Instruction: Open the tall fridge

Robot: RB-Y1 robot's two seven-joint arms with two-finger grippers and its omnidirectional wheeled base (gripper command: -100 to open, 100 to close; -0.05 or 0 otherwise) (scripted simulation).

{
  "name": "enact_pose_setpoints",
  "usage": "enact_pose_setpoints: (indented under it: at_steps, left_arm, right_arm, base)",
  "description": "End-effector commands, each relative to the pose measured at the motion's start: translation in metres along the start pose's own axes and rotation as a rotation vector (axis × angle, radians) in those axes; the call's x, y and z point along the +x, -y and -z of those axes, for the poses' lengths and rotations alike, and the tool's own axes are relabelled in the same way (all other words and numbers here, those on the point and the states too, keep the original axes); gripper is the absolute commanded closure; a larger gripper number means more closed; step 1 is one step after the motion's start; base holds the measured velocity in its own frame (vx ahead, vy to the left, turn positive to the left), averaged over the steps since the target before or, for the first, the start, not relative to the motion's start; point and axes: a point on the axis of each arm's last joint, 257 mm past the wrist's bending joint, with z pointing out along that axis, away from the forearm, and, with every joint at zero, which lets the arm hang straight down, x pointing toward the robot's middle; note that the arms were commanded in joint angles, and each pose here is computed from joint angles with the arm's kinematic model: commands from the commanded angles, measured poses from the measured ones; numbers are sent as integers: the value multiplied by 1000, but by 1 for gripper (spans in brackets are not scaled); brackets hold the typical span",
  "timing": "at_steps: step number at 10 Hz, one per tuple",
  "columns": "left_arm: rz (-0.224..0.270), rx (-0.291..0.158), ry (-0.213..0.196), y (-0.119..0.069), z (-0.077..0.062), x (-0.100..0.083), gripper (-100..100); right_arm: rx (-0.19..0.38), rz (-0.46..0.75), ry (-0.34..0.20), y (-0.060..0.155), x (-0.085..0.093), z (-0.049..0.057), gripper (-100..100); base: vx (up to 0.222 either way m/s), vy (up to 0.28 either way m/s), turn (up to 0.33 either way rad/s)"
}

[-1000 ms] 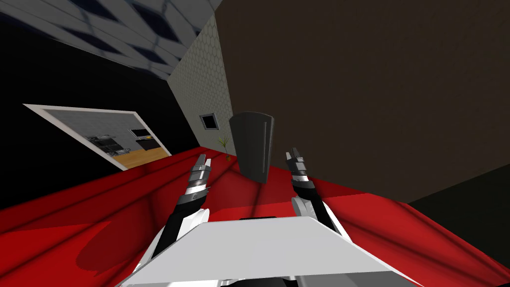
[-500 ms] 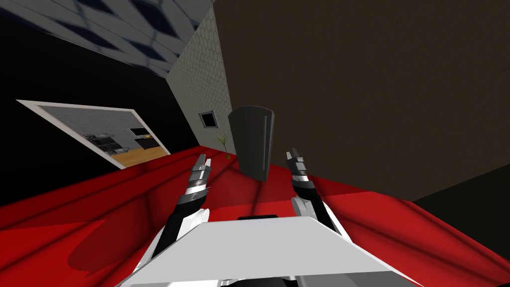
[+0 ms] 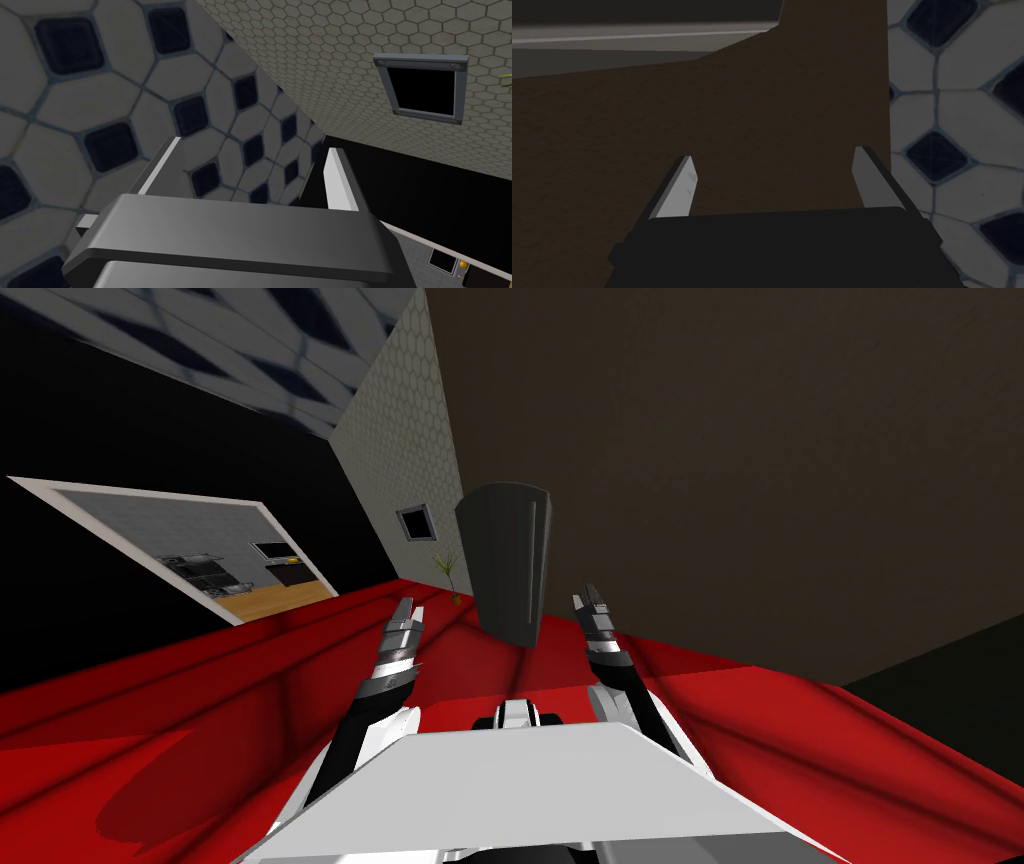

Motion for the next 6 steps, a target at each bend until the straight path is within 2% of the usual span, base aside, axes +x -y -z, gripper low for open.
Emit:
enact_pose_setpoints:
  at_steps: [1, 6]
  left_arm:
    - [0, 0, 0, 0, 0, 0, 0]
    - [0, 0, 0, 0, 0, 0, 0]
  right_arm:
    - [18, 80, -54, 8, 4, 2, -100]
    - [69, 301, -152, 32, 5, 8, -100]
  base:
    - [71, 50, -34]
    - [106, 78, -50]
